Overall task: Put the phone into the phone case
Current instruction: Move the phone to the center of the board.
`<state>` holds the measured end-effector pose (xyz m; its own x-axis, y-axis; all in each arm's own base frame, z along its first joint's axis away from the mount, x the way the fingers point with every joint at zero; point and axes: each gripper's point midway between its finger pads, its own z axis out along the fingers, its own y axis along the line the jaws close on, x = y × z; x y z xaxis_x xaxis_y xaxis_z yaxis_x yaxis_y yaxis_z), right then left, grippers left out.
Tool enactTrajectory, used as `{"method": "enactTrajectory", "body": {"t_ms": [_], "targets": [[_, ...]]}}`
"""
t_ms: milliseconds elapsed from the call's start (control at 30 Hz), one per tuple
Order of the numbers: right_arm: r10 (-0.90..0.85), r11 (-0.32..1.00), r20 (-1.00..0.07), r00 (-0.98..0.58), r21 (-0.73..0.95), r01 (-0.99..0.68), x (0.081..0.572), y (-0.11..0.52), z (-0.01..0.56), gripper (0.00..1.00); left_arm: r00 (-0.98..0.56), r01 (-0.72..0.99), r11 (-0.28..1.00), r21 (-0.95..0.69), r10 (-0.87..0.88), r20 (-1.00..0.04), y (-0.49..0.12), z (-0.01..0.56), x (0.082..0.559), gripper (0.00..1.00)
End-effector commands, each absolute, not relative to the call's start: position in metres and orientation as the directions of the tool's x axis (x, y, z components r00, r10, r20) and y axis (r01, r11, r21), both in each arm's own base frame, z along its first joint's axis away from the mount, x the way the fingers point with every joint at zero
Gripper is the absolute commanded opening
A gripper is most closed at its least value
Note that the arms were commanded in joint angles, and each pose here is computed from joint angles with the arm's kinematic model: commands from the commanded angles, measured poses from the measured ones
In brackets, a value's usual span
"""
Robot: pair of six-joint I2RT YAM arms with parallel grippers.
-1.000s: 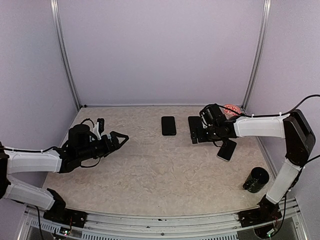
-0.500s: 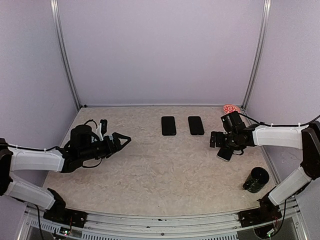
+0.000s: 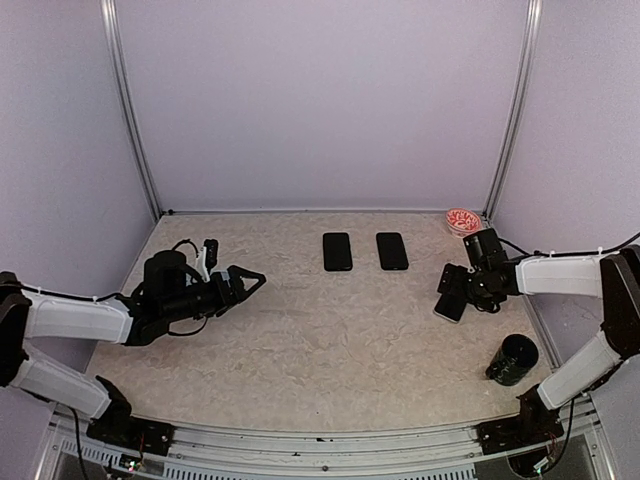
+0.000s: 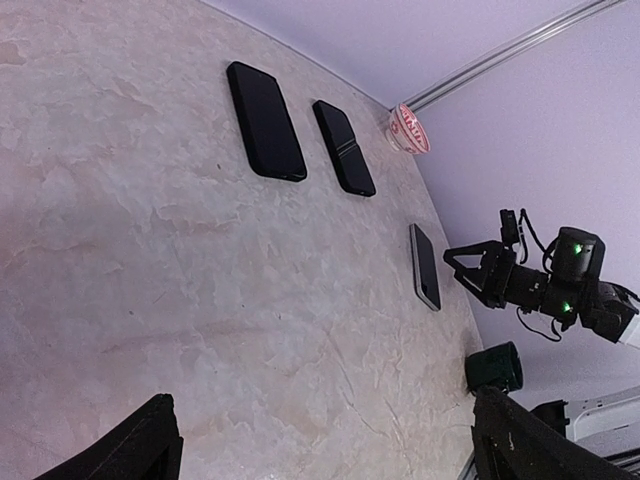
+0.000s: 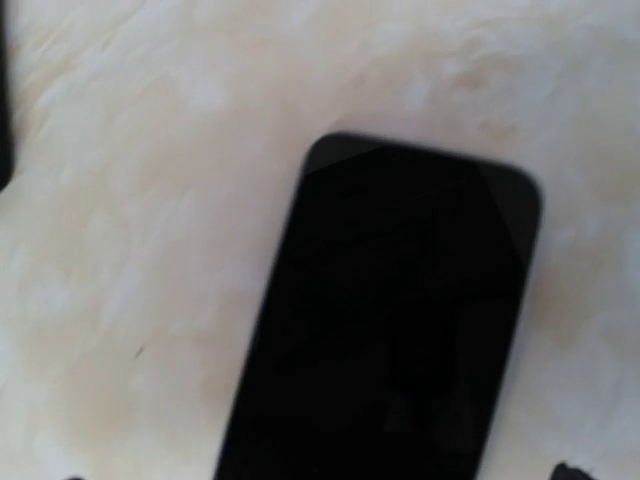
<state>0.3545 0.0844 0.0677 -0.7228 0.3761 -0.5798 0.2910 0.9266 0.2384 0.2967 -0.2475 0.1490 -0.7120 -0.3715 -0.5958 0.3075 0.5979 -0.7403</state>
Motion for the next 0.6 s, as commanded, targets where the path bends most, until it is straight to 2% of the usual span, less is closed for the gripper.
{"method": "enactTrajectory", "body": {"t_ms": [0, 567], "targets": [[0.407, 0.913, -0.582, -0.704, 0.27, 0.305, 0.373, 0.071, 0.068, 1.0, -0.712, 0.327, 0.579, -0.747, -0.368, -0.597, -0.254, 0.152, 0.295, 0.99], [0.359, 0.932, -0.531, -0.768, 0.246, 0.266, 0.434, 0.04, 0.037, 1.0, -0.718, 0.324, 0.577, -0.75, -0.366, -0.592, -0.256, 0.146, 0.291, 0.99]]}}
